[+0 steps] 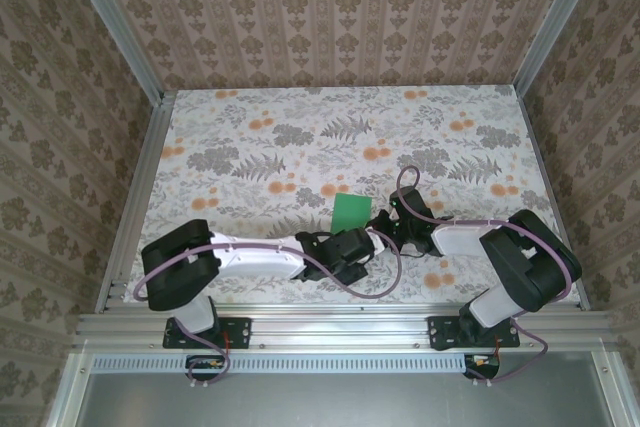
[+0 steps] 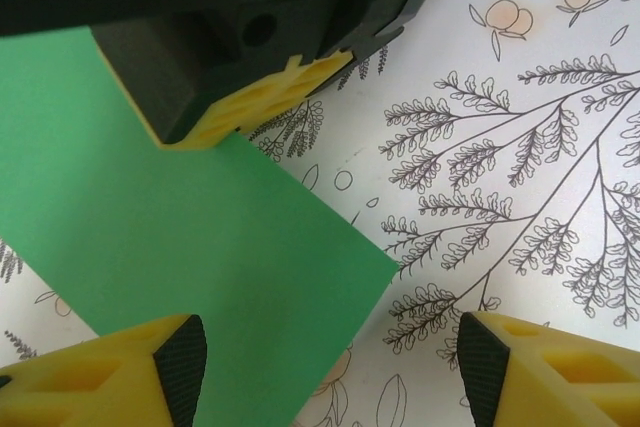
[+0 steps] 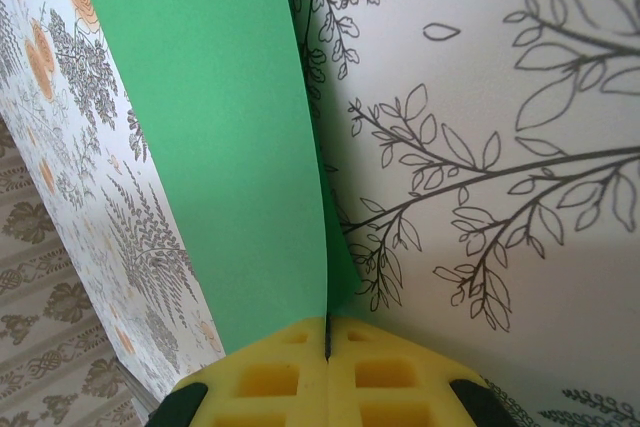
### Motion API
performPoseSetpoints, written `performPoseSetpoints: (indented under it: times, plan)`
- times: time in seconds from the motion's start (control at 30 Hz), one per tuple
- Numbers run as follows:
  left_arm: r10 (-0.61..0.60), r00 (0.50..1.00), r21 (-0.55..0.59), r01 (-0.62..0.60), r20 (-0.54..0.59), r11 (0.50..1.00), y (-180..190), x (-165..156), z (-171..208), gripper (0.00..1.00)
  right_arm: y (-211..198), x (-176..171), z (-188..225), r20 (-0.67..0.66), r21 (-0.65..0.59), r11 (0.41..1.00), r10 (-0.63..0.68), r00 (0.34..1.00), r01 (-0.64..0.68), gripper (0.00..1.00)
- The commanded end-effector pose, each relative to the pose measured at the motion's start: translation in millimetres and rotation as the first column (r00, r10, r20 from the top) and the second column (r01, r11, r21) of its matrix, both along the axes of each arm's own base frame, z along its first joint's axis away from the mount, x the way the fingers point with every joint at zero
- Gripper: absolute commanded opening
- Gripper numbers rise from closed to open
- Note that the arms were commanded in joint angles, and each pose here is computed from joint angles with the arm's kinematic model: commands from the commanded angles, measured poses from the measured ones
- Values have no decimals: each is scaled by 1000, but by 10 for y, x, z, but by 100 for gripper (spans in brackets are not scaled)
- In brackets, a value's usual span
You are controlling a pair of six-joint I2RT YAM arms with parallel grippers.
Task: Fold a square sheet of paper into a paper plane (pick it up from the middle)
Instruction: Third fold the triangle at the center of the table.
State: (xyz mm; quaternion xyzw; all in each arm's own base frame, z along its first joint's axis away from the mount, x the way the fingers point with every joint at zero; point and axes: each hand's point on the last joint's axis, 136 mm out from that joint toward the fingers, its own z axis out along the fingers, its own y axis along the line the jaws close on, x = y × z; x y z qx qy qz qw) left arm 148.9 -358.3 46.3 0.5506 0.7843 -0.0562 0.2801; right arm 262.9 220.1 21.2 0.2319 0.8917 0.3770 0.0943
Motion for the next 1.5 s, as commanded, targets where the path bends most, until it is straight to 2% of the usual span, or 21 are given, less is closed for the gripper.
performPoseSetpoints:
  times: [0.0,0.23,0.43,0.53,0.8,0.93,1.37,1.43,1.47]
  plan:
    - [-9,1000,17,9,25,1000,-75,42,13,69,30,33,97,4,17,1000,-11,1000,10,5]
    - [30,998,19,-31,59,999,-138,145,-4,57,20,13,92,-1,13,1000,-6,1000,6,6]
    - [42,997,8,-42,68,999,-117,161,26,39,6,-6,67,-8,4,1000,-3,1000,3,6]
    - [44,997,0,-44,71,999,-92,162,57,26,2,-12,57,-8,-4,1000,3,1000,-3,6]
    - [38,999,-39,-37,33,999,-89,136,130,5,2,-15,50,-9,-18,1000,21,1000,-21,6]
    - [53,999,-64,-53,9,997,-72,168,160,0,2,-19,52,-9,-26,999,31,999,-31,7]
    - [65,991,-195,-88,-119,977,-8,227,320,0,-5,-18,62,-5,-43,998,48,999,-48,8]
    - [56,988,-211,-85,-141,974,-9,214,325,0,-1,-16,70,-1,-38,998,52,999,-52,11]
    - [47,986,-219,-83,-162,972,-15,201,328,0,15,-10,87,4,-28,998,57,998,-57,16]
